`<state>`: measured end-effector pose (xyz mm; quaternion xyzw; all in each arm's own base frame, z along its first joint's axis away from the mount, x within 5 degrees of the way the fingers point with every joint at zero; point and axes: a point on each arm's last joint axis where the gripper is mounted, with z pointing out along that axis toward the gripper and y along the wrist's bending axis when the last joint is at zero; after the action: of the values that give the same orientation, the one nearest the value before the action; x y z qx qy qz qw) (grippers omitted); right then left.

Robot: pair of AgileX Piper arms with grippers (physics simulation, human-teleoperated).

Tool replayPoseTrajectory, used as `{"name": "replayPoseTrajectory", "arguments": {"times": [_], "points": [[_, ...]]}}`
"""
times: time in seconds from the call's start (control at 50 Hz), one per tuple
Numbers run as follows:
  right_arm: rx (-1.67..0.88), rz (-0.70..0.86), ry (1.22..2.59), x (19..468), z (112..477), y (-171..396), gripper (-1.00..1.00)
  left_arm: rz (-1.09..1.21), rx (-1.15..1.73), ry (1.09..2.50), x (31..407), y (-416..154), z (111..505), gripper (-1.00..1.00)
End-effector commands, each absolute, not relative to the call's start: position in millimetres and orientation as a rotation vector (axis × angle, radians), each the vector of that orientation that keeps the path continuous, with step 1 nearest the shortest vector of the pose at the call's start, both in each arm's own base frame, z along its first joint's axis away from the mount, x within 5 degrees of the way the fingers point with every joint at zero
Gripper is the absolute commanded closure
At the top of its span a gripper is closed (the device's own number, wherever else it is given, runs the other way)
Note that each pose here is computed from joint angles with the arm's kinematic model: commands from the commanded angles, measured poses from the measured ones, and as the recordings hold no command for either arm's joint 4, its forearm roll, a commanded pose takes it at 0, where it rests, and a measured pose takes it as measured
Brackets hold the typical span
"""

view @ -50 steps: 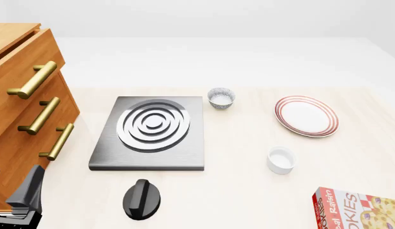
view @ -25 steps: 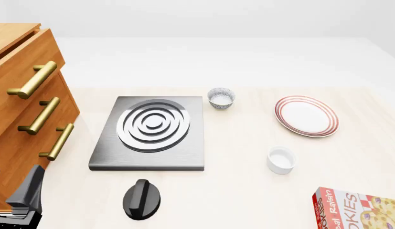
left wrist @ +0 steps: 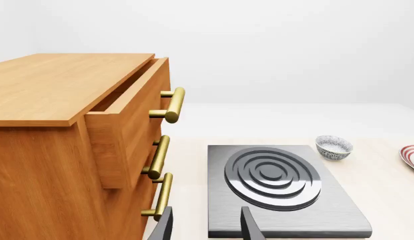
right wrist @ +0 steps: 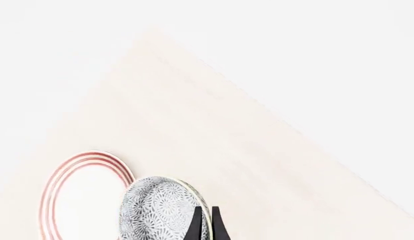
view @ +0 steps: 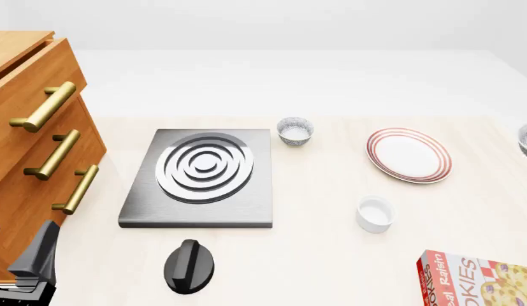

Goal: Pick the akita bowl next to the cookies box and place it on the plate.

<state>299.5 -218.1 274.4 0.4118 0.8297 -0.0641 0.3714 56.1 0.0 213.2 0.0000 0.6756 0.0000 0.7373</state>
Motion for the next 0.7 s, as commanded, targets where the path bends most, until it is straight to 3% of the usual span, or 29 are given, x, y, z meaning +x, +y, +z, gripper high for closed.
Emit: {"name": "replayPoseTrajectory", "arguments": {"times": [0.02, 0.7], "points": [[1.051, -0.100, 2.124, 308, 279, -195, 1.00, 0.000, 0.000, 1.484, 56, 0, 213, -1.00], [0.992, 0.120, 2.175, 346, 270, -108, 1.00, 0.000, 0.000, 1.484, 56, 0, 213, -1.00]]}}
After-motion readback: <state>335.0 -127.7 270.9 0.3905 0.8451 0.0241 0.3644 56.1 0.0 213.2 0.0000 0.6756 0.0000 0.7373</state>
